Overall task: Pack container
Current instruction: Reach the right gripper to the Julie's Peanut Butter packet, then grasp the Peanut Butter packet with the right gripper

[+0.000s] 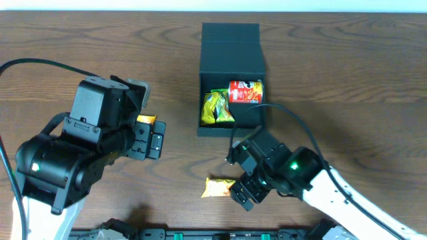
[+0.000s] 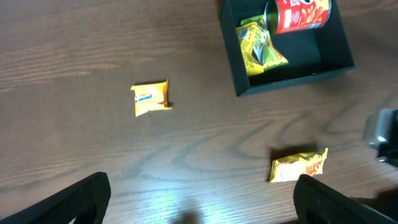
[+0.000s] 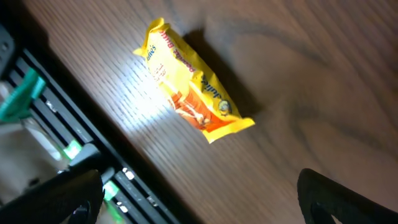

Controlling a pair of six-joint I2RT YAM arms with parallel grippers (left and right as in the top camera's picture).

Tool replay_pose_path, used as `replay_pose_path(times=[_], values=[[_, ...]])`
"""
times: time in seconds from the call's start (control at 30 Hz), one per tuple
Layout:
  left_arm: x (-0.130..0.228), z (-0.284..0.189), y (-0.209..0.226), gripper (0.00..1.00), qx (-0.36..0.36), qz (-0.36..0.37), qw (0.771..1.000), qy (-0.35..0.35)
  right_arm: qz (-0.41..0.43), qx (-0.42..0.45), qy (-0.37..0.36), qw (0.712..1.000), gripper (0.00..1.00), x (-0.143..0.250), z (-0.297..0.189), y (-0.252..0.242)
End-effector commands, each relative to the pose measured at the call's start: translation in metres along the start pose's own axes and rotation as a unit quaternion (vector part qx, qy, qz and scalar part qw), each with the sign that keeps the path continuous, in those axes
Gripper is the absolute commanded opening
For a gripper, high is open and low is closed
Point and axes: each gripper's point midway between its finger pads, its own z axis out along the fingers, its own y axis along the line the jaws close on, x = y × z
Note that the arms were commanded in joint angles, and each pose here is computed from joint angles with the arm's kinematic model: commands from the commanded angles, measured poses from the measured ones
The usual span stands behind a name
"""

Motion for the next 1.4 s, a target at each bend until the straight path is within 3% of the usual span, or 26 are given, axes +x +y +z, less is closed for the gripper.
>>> replay_pose_path(times=[0.0, 0.37, 0.67, 0.83, 1.2, 1.37], values=[[-0.002, -0.006, 0.001, 0.95, -0.001, -0.005, 1.0, -0.009, -0.058, 0.02, 0.015, 0.998, 0.99, 0.003, 0.007, 0.001], [-0.002, -0.006, 0.001, 0.95, -0.002, -0.003, 1.0, -0.009, -0.238, 0.02, 0.02, 0.971, 0.99, 0.002, 0.011, 0.006], [-0.002, -0.006, 0.002, 0.96, -0.002, -0.003, 1.0, -0.009, -0.222, 0.014, -0.031, 0.975, 0.99, -0.024, 0.013, 0.009], [-0.002, -0.006, 0.002, 0.95, -0.002, -0.003, 1.0, -0.009, -0.268, -0.066, -0.016, 0.961, 0.99, -0.007, 0.009, 0.022], [-0.005, -0.006, 0.001, 0.95, -0.002, -0.003, 1.0, -0.014, -0.308, -0.07, 0.002, 0.949, 0.95, -0.004, 0.024, 0.016], [-0.008, -0.006, 0.001, 0.95, -0.001, -0.003, 1.0, -0.02, -0.31, -0.068, 0.02, 0.948, 0.98, 0.002, 0.051, 0.007]])
